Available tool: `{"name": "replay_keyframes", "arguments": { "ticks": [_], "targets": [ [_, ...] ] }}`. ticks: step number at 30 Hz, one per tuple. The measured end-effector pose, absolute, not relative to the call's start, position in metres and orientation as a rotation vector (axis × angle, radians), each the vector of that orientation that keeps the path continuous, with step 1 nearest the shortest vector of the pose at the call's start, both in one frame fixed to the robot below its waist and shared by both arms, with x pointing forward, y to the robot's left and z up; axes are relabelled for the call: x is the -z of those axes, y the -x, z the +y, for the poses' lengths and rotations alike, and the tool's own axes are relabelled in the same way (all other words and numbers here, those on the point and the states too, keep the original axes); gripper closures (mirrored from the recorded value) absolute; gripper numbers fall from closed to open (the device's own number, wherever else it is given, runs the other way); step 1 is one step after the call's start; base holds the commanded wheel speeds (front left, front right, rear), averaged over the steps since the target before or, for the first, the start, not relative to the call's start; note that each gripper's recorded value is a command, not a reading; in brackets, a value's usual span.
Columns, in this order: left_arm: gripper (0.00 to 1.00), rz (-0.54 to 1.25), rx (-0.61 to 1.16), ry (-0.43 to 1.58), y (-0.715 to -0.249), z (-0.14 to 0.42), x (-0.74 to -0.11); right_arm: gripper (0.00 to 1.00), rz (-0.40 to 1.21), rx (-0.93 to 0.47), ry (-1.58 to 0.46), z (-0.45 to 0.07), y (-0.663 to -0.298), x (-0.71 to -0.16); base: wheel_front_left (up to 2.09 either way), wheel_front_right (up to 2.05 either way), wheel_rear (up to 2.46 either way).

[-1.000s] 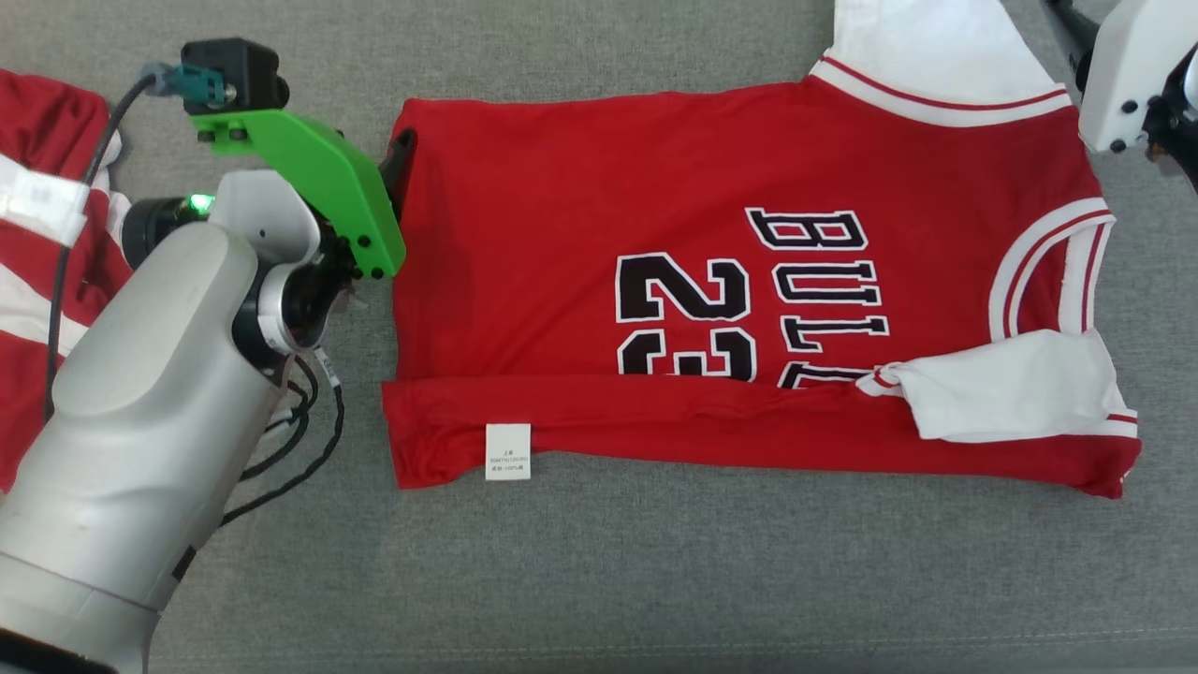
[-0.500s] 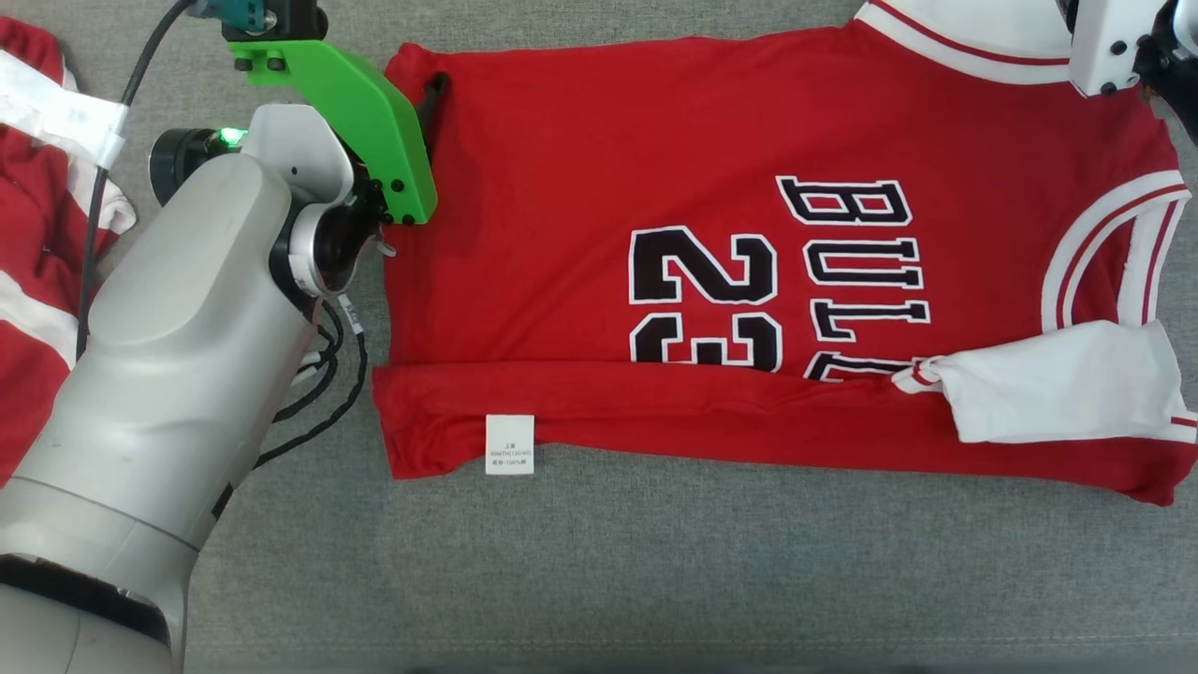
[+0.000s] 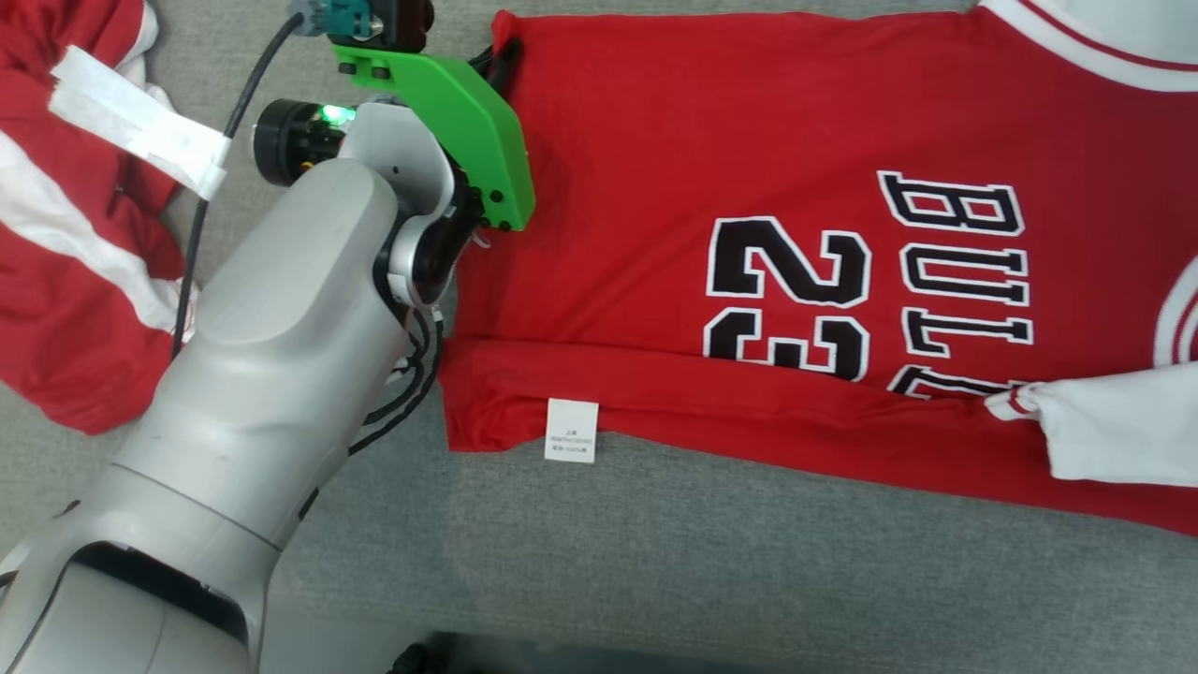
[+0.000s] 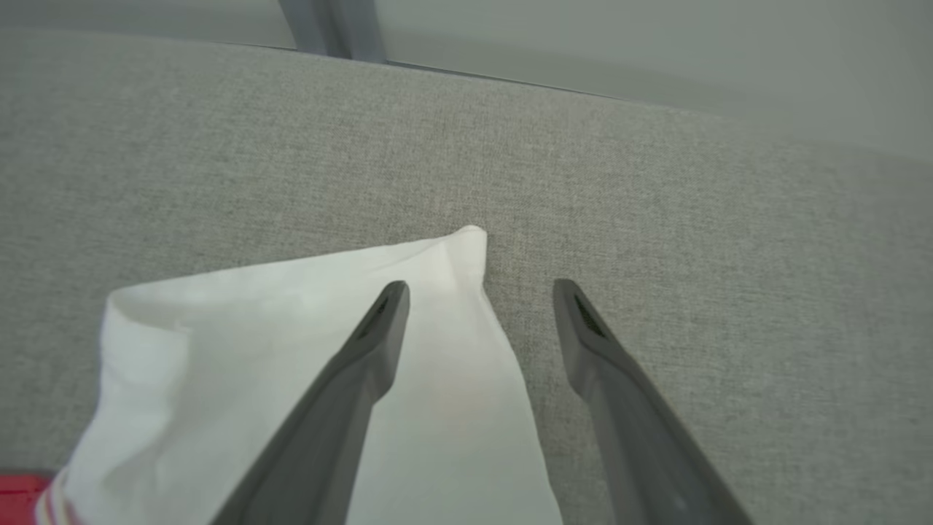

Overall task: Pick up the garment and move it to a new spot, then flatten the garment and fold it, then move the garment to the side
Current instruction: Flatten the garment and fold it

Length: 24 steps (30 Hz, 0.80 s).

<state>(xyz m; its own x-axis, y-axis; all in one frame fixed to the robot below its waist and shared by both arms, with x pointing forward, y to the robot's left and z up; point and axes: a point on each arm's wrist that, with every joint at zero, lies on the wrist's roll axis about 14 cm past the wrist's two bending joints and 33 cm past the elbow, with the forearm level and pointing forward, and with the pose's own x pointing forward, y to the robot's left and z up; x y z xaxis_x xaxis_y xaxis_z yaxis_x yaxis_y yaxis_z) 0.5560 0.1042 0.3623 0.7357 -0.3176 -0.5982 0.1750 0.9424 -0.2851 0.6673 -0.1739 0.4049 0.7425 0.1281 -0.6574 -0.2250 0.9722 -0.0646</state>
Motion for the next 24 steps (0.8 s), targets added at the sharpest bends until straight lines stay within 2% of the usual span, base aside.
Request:
{"name": "replay_keyframes", "arguments": {
  "ticks": [5,11,12,13,14,24],
  "targets": [
    [1.00,0.686,0.260,0.220,-0.555,0.110,-0.356,0.00,0.794,-0.209,0.129,-0.159,-0.665,-0.371,0.00,0.00,0.00],
    [1.00,0.683,0.255,0.219,-0.555,0.112,-0.355,0.01,0.810,-0.192,0.133,-0.161,-0.667,-0.367,0.00,0.00,0.00],
    [1.00,0.682,0.254,0.218,-0.555,0.112,-0.354,0.30,0.814,-0.188,0.121,-0.161,-0.666,-0.367,0.00,0.00,0.00],
    [1.00,0.683,0.255,0.218,-0.555,0.112,-0.354,0.76,0.817,-0.182,0.119,-0.163,-0.666,-0.366,0.00,0.00,0.00],
    [1.00,0.679,0.256,0.218,-0.556,0.112,-0.355,1.00,0.818,-0.177,0.119,-0.164,-0.665,-0.367,0.00,0.00,0.00],
    [1.00,0.575,0.220,0.212,-0.565,0.117,-0.369,1.00,0.652,-0.114,0.110,-0.180,-0.673,-0.397,0.00,0.00,0.00]
  ]
}}
